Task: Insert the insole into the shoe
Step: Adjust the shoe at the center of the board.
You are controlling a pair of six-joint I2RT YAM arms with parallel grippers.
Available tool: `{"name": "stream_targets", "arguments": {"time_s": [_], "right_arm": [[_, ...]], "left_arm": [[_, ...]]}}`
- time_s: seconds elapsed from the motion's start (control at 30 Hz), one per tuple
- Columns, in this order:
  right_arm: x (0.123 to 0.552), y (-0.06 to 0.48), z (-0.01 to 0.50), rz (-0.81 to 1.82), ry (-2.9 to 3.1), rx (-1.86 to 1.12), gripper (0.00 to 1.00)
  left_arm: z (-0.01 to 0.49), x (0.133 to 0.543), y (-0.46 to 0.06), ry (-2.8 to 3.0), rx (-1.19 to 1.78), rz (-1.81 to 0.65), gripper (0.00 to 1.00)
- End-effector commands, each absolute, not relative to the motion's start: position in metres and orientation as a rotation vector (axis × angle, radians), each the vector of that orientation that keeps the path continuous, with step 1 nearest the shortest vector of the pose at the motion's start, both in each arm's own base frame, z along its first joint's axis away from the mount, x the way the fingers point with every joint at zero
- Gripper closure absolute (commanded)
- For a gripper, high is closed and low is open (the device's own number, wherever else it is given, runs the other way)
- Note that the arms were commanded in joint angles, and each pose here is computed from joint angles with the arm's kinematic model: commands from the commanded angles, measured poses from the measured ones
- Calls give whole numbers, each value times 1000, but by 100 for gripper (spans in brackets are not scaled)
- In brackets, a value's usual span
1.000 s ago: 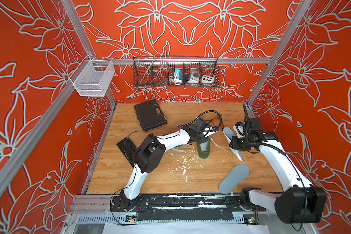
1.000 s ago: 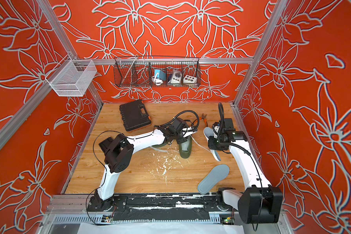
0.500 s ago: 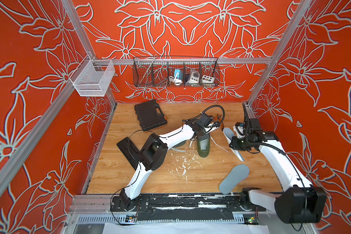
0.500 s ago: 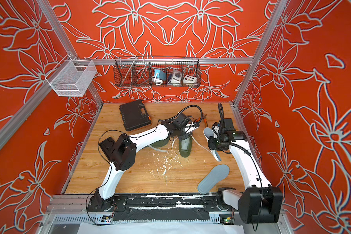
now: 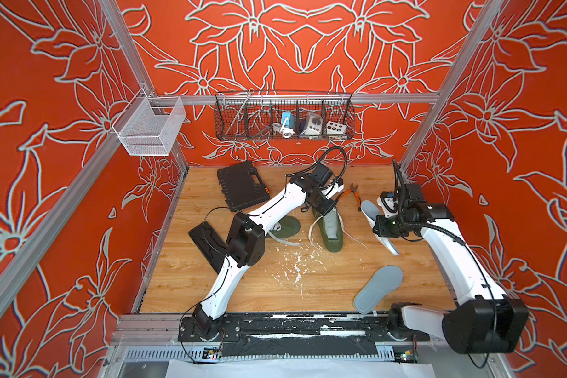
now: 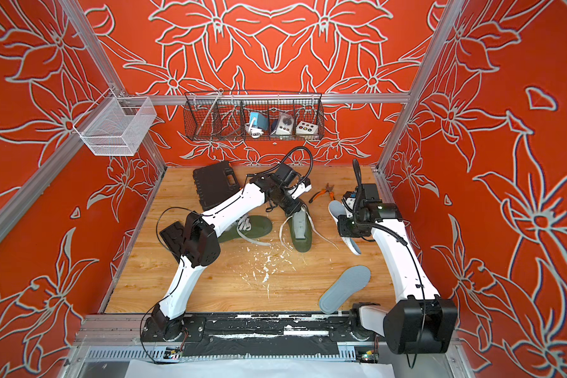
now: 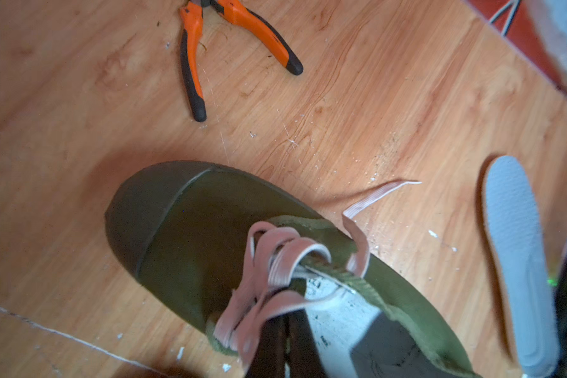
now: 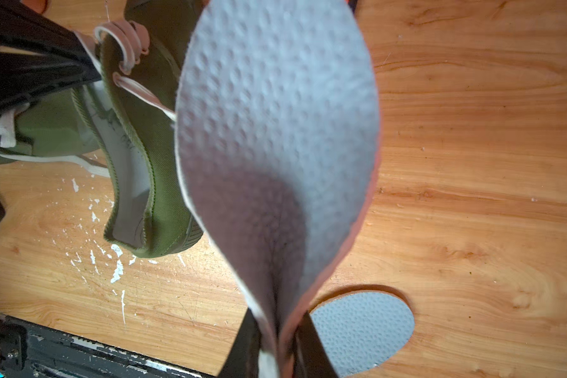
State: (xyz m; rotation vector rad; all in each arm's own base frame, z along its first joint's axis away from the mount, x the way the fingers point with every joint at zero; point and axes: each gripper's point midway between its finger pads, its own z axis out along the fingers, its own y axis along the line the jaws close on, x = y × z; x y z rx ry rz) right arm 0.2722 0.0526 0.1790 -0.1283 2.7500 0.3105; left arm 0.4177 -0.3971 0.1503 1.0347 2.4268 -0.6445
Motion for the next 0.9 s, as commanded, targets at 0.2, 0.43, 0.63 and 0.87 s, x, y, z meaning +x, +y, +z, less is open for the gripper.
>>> {"name": "stream_targets", "arguments": {"time_s": [0.2, 0.43, 0.63, 0.87], "right_arm": [[253, 58, 176, 82, 2849, -440, 85], [241, 65, 172, -61, 2889, -665, 87], [236, 72, 168, -134, 2919, -797, 89], [239, 72, 174, -198, 2900, -853, 90]], "left_arm": [[168, 392, -407, 2572, 766, -1122, 100], [174, 392, -405, 2516, 599, -1327, 100], [191, 389, -401, 2433, 411, -1573, 100], [199, 387, -400, 2394, 254, -1716, 100]]}}
